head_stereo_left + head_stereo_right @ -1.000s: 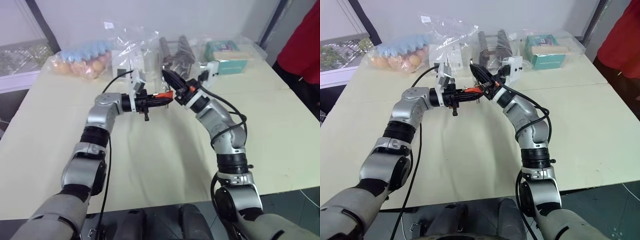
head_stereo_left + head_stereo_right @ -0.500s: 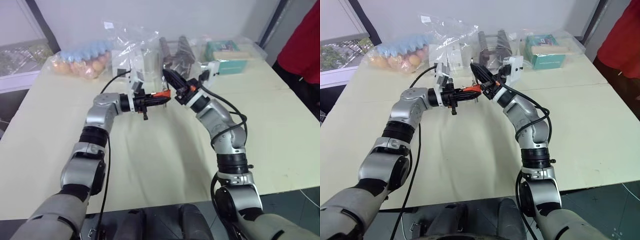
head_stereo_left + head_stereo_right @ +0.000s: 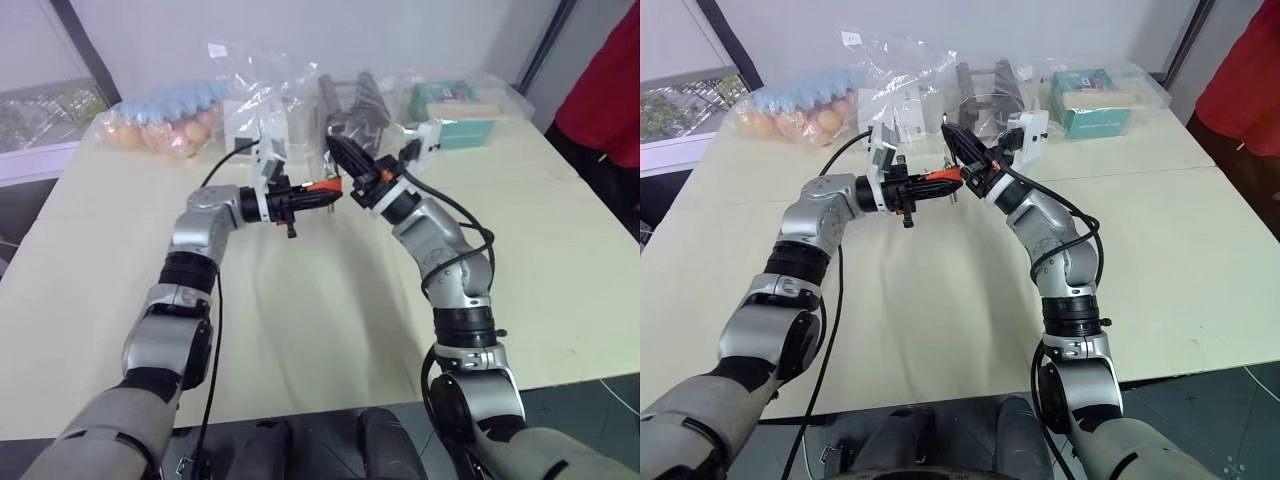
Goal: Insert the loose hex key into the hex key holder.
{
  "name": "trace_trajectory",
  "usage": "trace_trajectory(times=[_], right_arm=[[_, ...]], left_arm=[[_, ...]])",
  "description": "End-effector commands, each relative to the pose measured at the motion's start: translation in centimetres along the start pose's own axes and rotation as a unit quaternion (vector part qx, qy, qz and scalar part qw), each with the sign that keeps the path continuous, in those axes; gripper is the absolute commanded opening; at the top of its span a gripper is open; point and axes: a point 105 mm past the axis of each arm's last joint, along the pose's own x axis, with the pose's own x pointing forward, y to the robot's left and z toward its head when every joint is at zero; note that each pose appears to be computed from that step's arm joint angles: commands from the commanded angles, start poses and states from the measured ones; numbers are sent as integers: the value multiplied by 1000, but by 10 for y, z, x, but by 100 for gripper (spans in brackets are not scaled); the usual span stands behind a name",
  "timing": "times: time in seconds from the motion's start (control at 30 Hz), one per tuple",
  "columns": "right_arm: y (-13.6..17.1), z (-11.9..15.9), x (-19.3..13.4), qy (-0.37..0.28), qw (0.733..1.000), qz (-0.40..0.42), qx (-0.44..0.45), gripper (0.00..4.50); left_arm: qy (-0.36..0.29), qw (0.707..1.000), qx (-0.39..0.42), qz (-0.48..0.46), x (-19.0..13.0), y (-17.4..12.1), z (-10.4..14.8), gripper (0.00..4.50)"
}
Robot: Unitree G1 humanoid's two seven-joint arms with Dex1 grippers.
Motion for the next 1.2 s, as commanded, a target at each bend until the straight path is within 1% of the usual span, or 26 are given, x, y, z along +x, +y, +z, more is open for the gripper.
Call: trace_trajectory(times=[0.03, 0.3, 1.2], right_arm=[[1, 5, 1, -13, 1000, 4, -4, 6], [0, 3, 1, -9, 1000, 5, -5, 6], [-8, 0, 0, -8, 1000, -7, -5, 6]], left_arm=[[-24, 999, 31, -8, -4, -2, 22, 0], [-28, 999, 31, 0, -5, 0, 24, 0], [-22, 999, 22, -17, -7, -12, 19, 0]])
